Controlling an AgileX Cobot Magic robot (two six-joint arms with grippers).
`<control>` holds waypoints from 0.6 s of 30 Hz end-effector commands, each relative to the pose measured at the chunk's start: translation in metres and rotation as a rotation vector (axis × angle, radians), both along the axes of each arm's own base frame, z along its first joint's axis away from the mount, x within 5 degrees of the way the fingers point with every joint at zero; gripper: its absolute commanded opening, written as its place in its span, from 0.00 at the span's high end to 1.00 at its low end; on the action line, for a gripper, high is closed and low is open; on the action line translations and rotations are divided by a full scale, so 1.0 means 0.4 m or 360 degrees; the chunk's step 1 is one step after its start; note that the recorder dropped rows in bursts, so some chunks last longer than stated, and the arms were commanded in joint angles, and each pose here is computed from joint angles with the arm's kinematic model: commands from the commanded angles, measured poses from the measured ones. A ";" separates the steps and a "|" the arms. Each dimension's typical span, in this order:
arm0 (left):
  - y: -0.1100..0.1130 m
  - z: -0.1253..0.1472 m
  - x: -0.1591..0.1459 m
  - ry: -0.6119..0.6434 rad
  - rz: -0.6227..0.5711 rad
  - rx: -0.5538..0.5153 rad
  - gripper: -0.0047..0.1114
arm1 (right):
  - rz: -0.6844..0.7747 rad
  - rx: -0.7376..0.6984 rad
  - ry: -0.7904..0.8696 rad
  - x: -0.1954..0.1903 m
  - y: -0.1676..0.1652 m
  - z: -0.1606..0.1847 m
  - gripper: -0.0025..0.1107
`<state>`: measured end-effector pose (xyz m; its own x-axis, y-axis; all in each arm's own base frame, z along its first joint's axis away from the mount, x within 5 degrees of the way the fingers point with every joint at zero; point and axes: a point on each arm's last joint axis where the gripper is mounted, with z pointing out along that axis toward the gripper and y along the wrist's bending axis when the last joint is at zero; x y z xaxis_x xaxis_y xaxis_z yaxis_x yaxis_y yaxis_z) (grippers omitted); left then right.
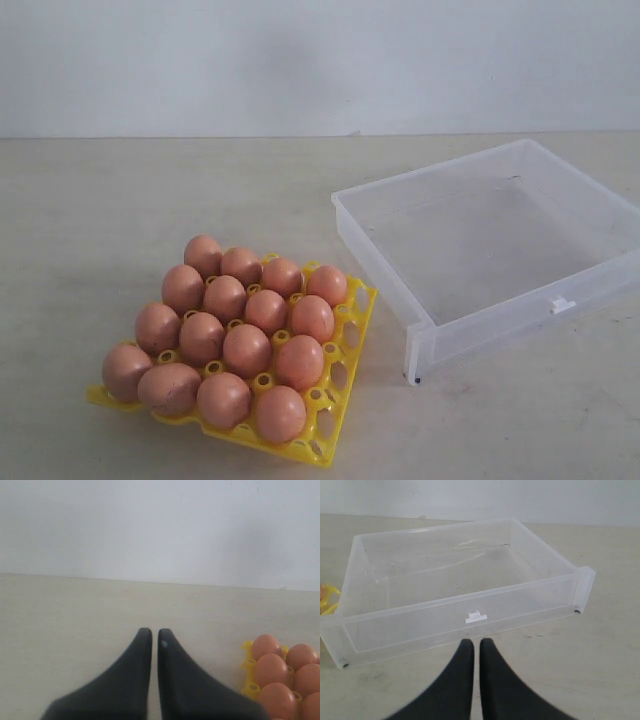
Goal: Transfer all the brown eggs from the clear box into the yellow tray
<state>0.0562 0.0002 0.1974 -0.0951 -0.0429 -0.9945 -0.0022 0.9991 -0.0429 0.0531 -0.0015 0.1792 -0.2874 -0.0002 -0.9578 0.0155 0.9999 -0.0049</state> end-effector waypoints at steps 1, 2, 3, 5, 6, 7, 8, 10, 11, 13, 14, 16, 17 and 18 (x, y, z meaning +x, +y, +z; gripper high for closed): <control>0.001 -0.001 0.000 -0.0003 0.0008 -0.0001 0.92 | 0.0004 -0.0025 -0.0031 0.000 -0.001 0.004 0.97; 0.001 -0.001 0.000 -0.0003 0.0008 -0.0001 0.92 | 0.0004 -0.0025 -0.0031 0.000 -0.001 0.004 0.97; 0.001 -0.001 0.000 -0.0003 0.0008 -0.0001 0.92 | 0.0004 -0.0025 -0.0031 0.000 -0.001 0.004 0.97; 0.001 -0.001 0.000 -0.0003 0.0008 -0.0001 0.92 | 0.0000 -0.0021 -0.0031 0.000 -0.001 0.004 0.97; 0.001 -0.001 0.000 -0.0003 0.0008 -0.0001 0.92 | 0.0000 -0.0021 -0.0031 0.000 -0.001 0.004 0.97; 0.001 -0.001 0.000 -0.0003 0.0008 -0.0001 0.92 | 0.0000 -0.0021 -0.0031 0.000 -0.001 0.004 0.97; 0.001 -0.001 0.000 -0.0003 0.0008 -0.0001 0.92 | 0.0000 -0.0021 -0.0031 0.000 -0.001 0.004 0.97; 0.001 -0.001 0.000 -0.0003 0.0008 -0.0001 0.92 | 0.0000 -0.0021 -0.0031 0.000 -0.001 0.004 0.97; 0.001 -0.001 0.000 -0.0003 0.0008 -0.0001 0.92 | 0.0000 -0.0021 -0.0025 0.000 -0.001 0.003 0.97; 0.001 -0.001 0.000 -0.0003 0.0008 -0.0001 0.92 | 0.0017 -0.0021 -0.0026 0.000 0.001 0.003 0.97; 0.001 -0.001 0.000 -0.0003 0.0008 -0.0001 0.92 | 0.0017 -0.0021 -0.0026 0.000 0.001 0.003 0.97; 0.001 -0.001 0.000 -0.0006 0.0012 -0.0004 0.92 | 0.0016 -0.0017 -0.0026 0.000 0.001 0.003 0.97; 0.001 0.000 0.000 -0.0014 0.0016 -0.0004 0.92 | 0.0016 -0.0015 -0.0026 0.000 0.001 0.003 0.97; 0.001 0.000 0.000 -0.0014 0.0016 -0.0004 0.92 | 0.0016 -0.0015 -0.0026 0.000 0.001 0.003 0.97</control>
<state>0.0562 0.0003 0.1974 -0.0950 -0.0431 -0.9945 -0.0046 0.9991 -0.0429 0.0531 -0.0010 0.1792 -0.2874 -0.0045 -0.9578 0.0066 1.0000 -0.0067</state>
